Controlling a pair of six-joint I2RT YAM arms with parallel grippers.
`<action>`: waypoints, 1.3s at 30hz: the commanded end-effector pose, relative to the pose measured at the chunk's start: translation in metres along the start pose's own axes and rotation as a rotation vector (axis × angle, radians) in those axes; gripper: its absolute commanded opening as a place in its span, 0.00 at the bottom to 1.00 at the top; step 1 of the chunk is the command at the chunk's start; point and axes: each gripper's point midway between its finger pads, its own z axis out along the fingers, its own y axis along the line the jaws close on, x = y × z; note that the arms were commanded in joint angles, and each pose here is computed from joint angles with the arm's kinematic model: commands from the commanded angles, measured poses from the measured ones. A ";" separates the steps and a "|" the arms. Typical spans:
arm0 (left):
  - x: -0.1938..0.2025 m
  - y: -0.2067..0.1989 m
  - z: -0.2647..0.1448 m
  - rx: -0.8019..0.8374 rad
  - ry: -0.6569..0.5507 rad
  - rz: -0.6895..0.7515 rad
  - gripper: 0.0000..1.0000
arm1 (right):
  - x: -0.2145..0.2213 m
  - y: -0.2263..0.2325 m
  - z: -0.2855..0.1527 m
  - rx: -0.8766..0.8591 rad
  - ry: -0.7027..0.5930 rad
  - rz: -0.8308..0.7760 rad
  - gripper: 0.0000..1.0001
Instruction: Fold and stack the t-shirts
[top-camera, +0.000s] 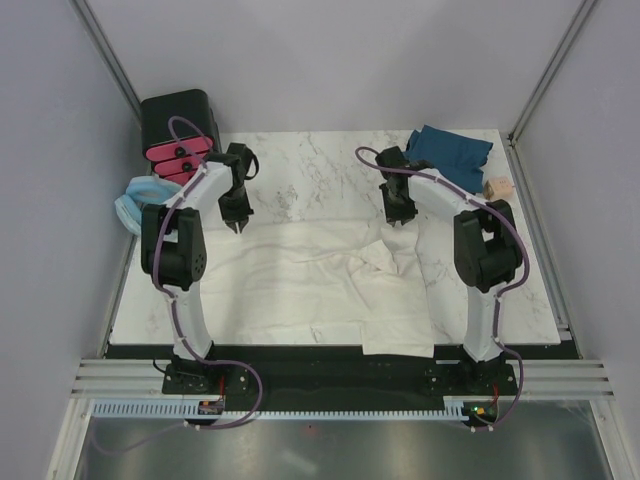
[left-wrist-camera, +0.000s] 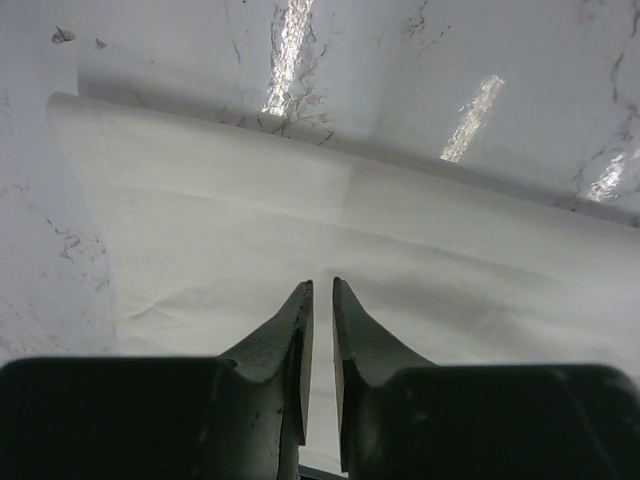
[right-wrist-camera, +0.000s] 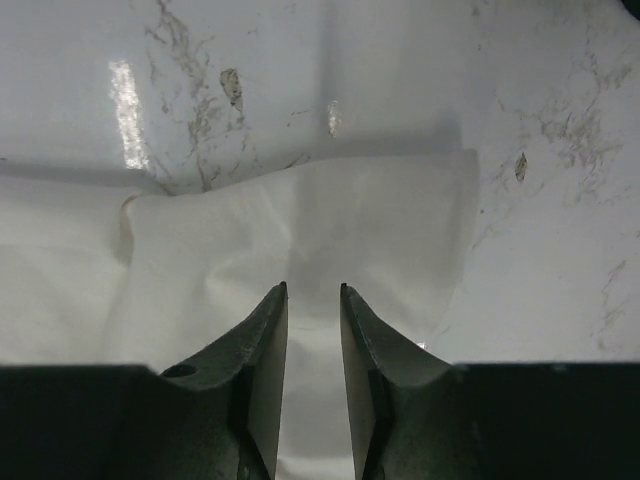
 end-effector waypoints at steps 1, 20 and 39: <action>0.001 -0.002 0.018 -0.021 0.034 0.022 0.11 | -0.005 -0.006 0.017 0.050 0.016 0.002 0.33; -0.007 0.006 0.054 -0.129 0.142 0.026 0.02 | 0.014 -0.062 0.064 0.179 0.180 0.108 0.00; -0.054 -0.002 0.055 -0.129 0.118 -0.015 0.02 | -0.020 -0.075 0.080 0.158 0.175 0.213 0.00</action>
